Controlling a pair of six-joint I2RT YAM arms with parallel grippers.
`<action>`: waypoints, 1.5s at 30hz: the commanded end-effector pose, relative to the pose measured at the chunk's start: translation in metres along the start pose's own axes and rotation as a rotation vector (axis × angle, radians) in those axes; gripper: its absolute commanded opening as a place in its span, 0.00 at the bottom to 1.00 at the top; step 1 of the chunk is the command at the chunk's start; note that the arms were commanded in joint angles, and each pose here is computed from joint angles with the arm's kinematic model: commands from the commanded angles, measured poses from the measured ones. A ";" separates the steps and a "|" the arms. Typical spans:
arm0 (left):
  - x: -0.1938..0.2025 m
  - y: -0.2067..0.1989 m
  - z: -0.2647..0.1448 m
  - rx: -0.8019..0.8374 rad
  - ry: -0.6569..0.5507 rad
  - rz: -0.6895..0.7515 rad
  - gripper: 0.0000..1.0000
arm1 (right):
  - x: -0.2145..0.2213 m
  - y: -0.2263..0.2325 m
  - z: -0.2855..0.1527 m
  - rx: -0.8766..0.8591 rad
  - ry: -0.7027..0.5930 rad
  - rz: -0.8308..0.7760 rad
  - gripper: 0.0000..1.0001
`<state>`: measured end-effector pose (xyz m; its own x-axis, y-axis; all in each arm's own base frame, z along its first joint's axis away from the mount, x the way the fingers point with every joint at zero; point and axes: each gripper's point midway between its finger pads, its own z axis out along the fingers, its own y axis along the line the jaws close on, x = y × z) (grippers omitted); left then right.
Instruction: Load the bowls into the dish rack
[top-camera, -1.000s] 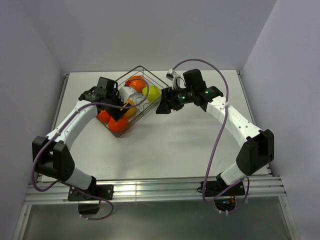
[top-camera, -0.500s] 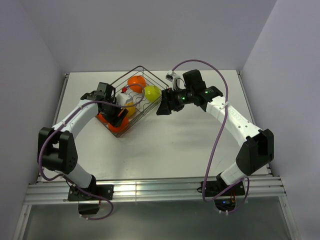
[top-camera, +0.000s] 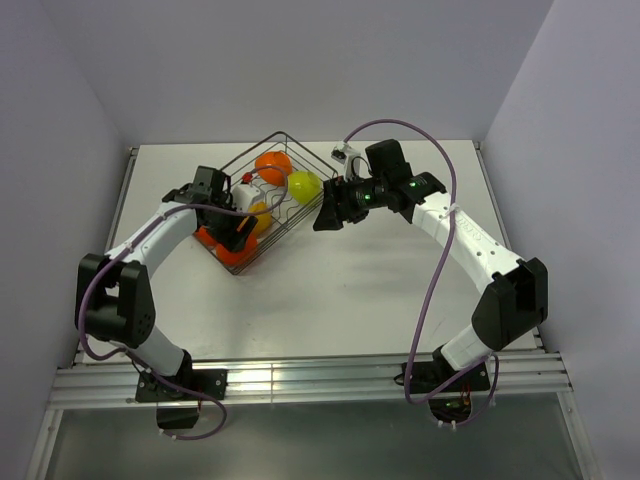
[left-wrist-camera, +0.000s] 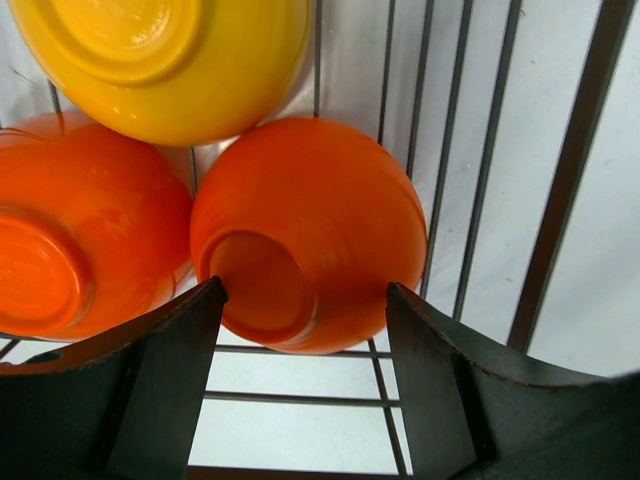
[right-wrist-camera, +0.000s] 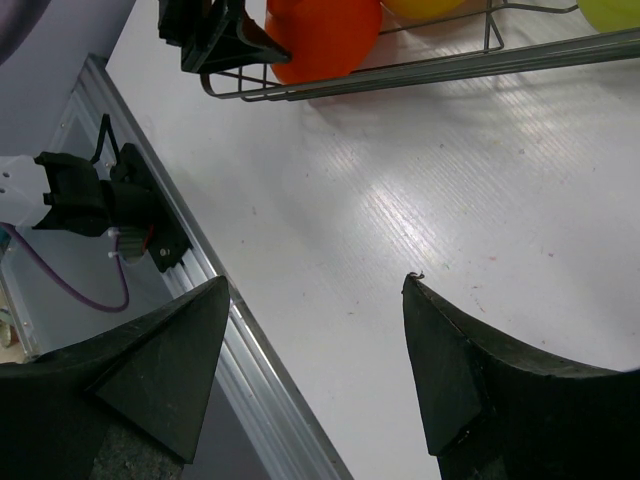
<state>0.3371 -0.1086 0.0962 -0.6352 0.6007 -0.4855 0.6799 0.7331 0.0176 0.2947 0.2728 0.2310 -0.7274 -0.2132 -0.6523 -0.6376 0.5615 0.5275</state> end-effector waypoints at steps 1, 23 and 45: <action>0.010 -0.003 0.010 -0.003 0.009 -0.019 0.72 | -0.011 0.002 -0.004 -0.002 -0.029 -0.028 0.77; 0.008 -0.028 0.010 -0.035 -0.003 0.077 0.74 | -0.011 0.004 -0.006 -0.007 -0.030 -0.035 0.76; -0.092 -0.018 -0.081 -0.100 -0.301 0.080 0.86 | -0.026 0.003 -0.015 0.010 -0.072 -0.061 0.77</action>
<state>0.3406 -0.1391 0.1530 -0.5229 0.6112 -0.5941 0.6946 0.7095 0.1186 0.2952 0.2720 0.2313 -0.7252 -0.2142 -0.6544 -0.6401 0.5600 0.5260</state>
